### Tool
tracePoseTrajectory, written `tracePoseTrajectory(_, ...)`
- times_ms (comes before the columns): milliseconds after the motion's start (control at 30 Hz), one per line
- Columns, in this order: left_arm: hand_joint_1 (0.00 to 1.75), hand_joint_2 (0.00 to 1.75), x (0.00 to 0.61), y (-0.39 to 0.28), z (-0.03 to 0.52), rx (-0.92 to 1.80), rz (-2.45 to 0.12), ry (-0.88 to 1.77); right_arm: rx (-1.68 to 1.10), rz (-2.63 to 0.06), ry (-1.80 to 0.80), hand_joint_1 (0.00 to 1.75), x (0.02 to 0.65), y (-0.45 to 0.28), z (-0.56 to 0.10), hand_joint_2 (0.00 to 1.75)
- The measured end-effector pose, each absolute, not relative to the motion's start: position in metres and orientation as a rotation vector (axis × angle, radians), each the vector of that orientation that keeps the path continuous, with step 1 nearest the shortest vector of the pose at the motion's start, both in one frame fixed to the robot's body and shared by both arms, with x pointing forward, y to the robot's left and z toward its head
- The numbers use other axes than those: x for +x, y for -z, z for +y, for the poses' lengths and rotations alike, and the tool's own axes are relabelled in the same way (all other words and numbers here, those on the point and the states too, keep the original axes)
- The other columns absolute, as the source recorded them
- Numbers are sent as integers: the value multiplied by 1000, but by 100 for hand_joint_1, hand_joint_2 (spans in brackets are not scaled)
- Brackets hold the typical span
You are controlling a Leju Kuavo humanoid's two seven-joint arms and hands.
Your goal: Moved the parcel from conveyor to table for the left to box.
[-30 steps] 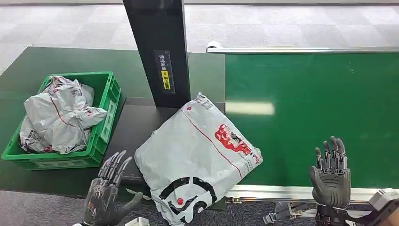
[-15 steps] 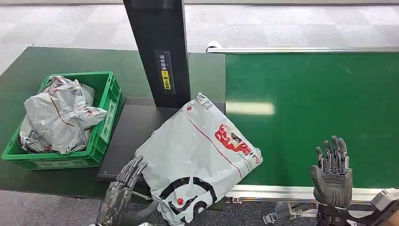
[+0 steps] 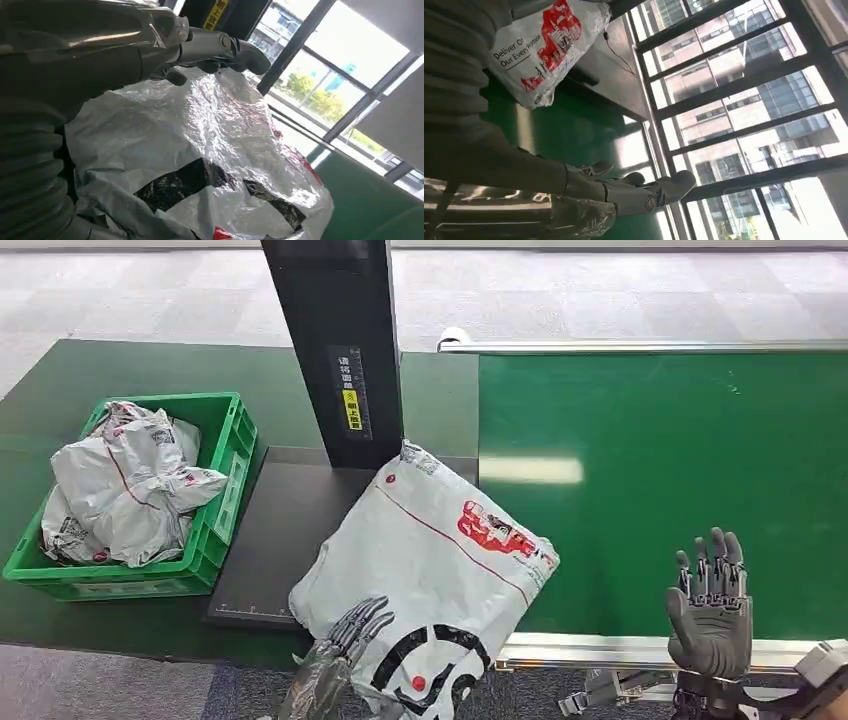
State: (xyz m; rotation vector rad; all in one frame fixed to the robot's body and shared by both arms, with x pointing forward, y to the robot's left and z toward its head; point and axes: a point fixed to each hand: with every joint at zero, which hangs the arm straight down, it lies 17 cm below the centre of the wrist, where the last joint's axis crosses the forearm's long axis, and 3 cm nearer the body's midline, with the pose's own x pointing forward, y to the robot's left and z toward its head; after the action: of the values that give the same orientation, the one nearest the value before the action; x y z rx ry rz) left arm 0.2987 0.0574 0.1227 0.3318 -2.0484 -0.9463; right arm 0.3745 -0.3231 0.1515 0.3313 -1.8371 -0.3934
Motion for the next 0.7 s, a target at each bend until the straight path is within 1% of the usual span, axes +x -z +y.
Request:
tracePoseTrajectory(500,0,175,303,-129,38,287,-2102,1009,327,-1857,439,0,370,-159,-328,175)
tracePoseTrajectory(567,0,175,305,-127,34,310,-2105,1051,327,-1863,448,0,369,-161,-329,175)
tracePoseTrajectory(700,0,175,313,-110,29,450,-2072,1187,334,-1871,460,0,367,-165,-329,175)
